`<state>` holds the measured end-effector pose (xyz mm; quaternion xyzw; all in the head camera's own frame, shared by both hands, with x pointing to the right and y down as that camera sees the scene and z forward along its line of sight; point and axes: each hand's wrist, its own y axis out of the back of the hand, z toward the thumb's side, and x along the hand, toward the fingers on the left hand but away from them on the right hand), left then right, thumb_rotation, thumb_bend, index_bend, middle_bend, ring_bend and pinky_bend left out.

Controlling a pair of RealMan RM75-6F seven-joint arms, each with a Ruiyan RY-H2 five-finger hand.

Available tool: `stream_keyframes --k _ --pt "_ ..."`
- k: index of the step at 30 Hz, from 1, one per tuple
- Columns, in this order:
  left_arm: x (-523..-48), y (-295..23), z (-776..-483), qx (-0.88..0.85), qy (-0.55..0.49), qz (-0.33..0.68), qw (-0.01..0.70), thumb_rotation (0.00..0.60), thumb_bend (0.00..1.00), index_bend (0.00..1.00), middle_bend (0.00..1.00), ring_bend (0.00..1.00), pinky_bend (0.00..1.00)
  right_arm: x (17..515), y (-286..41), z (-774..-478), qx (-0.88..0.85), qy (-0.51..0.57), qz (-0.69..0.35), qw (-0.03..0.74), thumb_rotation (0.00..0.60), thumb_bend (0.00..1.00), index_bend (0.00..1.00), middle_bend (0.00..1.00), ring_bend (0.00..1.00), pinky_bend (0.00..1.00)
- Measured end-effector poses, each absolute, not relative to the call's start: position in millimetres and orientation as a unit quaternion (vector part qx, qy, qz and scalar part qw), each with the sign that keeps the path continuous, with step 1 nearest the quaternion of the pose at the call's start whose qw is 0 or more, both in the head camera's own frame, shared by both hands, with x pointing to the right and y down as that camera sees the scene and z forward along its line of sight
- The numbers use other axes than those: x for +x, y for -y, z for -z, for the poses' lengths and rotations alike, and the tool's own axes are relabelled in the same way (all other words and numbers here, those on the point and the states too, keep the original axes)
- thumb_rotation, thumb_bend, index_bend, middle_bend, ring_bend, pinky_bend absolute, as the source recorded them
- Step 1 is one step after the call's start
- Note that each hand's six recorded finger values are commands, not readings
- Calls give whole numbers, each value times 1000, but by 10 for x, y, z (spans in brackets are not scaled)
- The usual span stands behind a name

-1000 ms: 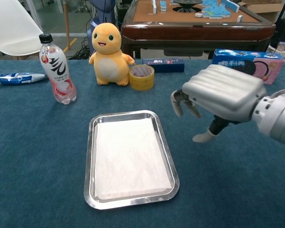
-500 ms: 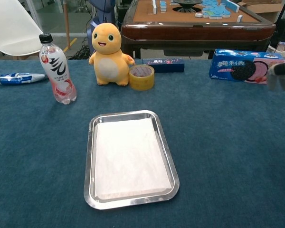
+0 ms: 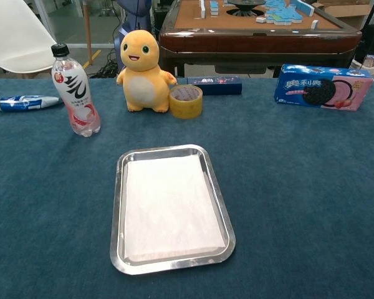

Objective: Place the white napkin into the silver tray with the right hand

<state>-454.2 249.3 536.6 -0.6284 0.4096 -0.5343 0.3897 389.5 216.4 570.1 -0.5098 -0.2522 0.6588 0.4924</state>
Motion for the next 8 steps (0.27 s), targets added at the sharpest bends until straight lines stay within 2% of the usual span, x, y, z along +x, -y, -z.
stream_keyframes --k 8 --pt "-4524 -2477 -5433 -630 -405 537 387 600 224 329 319 231 428 4222 -2196 -5629 -502 286 -675 459 600 0 419 493 413 421"
